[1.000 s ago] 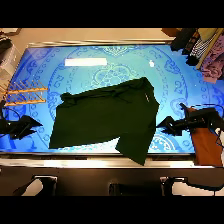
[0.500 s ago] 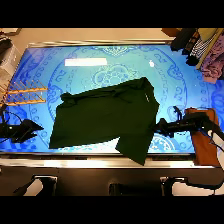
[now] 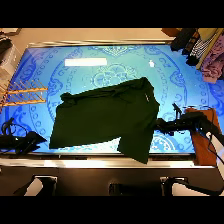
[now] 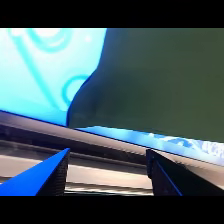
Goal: Fold the clothes and pants, and hang the long-sleeved shirts on hangers.
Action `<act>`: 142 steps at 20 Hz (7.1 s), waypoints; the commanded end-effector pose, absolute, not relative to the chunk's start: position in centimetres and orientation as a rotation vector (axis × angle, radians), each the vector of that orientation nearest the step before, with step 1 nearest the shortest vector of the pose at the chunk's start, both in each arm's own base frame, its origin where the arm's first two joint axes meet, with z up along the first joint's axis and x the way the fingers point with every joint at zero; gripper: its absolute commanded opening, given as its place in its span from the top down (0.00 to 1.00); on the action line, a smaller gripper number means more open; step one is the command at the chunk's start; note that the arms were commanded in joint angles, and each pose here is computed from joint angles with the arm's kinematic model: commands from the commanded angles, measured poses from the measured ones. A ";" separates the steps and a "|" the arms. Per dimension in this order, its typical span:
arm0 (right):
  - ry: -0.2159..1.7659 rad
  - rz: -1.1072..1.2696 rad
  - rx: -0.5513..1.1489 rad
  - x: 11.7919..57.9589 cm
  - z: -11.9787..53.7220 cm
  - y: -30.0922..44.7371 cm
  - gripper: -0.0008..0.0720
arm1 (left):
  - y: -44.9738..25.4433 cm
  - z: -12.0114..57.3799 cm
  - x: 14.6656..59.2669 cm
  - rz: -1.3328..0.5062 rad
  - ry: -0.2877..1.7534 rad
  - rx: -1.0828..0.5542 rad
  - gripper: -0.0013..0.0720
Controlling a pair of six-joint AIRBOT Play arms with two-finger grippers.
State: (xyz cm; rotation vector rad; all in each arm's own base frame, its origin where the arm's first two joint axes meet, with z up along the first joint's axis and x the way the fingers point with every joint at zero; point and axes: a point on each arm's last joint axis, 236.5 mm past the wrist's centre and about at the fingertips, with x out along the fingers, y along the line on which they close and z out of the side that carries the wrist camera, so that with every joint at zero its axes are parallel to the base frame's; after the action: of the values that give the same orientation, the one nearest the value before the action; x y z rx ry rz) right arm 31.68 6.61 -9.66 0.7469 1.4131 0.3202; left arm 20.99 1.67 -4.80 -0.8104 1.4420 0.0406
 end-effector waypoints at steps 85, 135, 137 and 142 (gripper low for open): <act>1.430 -0.023 0.434 50.7 -6.3 4.4 0.78 | -1.0 -10.0 51.5 -0.107 1.360 -0.293 0.51; 1.376 0.199 0.813 27.3 -3.8 13.9 0.95 | 0.1 -10.5 35.6 -0.056 1.379 -0.812 0.24; 1.381 0.202 0.815 27.1 -3.6 13.9 0.95 | -0.5 -10.9 35.7 -0.064 1.388 -0.818 0.24; 1.428 0.241 0.798 25.7 -3.1 14.5 0.95 | -1.7 -9.6 35.9 -0.111 1.388 -0.851 0.96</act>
State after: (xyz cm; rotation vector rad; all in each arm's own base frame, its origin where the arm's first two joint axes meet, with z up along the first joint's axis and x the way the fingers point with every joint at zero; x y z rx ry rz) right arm 26.68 14.09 -3.60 0.8100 1.3983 0.2127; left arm 35.92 -0.54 -10.59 -0.8215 1.3786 -0.0680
